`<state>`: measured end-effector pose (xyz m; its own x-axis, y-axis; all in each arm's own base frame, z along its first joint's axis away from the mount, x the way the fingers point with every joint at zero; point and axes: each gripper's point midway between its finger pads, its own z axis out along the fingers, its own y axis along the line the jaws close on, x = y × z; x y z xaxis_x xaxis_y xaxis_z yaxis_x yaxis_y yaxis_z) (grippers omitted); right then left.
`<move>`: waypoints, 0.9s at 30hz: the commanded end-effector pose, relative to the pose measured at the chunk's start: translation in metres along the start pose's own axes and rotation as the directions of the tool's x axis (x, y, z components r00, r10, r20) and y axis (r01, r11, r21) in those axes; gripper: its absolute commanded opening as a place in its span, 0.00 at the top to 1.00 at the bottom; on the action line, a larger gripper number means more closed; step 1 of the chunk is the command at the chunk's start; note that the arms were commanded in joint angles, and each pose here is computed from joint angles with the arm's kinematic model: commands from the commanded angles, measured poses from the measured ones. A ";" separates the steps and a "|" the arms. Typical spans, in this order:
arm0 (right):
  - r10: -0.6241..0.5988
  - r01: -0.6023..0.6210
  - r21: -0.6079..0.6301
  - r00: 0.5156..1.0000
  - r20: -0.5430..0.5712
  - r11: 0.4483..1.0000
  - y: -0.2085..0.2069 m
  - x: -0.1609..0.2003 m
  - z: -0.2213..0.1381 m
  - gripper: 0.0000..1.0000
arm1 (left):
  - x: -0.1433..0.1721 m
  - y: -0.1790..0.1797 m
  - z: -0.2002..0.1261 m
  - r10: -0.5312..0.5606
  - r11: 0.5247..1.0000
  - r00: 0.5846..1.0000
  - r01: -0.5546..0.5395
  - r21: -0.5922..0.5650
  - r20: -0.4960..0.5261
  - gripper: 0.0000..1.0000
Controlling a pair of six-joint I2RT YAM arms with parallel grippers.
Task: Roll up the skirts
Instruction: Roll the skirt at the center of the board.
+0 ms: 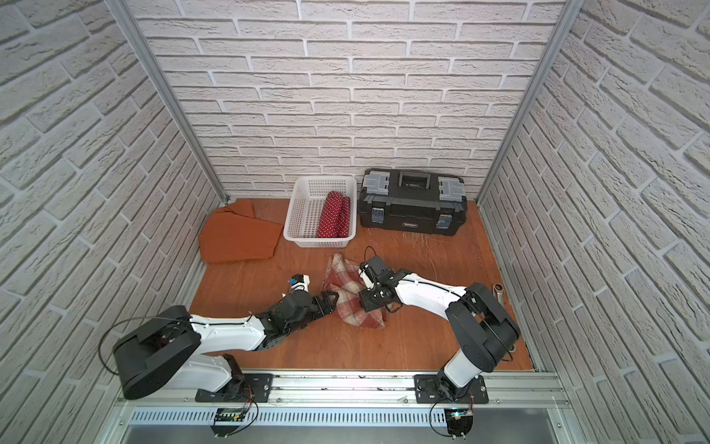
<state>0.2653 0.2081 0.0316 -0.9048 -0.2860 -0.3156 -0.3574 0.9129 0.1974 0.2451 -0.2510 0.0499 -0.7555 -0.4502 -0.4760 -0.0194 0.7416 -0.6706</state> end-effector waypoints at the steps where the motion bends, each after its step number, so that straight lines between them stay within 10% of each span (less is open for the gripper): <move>1: 0.002 0.000 0.044 0.998 -0.057 0.999 -0.012 0.017 0.004 0.50 | -0.011 -0.002 0.006 -0.014 1.000 0.997 0.015 -0.007 0.070 0.02; 6: 0.005 -0.002 0.052 0.998 -0.062 0.999 -0.014 0.021 0.002 0.50 | -0.019 0.009 0.004 0.034 0.997 0.994 -0.027 -0.072 0.105 0.06; 13: 0.009 -0.007 0.025 0.997 -0.081 1.000 -0.010 0.026 0.004 0.50 | -0.033 0.006 0.003 0.109 0.992 0.987 -0.100 -0.077 0.118 0.35; 19: 0.015 -0.014 0.013 0.997 -0.077 1.000 -0.008 0.028 0.003 0.49 | -0.030 -0.003 0.016 0.121 0.992 0.990 -0.119 -0.029 0.079 0.93; 27: 0.029 -0.027 0.026 0.997 -0.073 0.999 -0.011 0.033 -0.002 0.49 | -0.025 -0.006 0.026 0.123 0.992 0.992 -0.123 -0.012 0.041 1.00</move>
<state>0.2599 0.2053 0.0312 -0.9072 -0.2755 -0.3180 -0.3510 0.9123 0.2112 0.2758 -0.2511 0.0457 -0.7296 -0.3776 -0.5702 0.0396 0.8090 -0.5864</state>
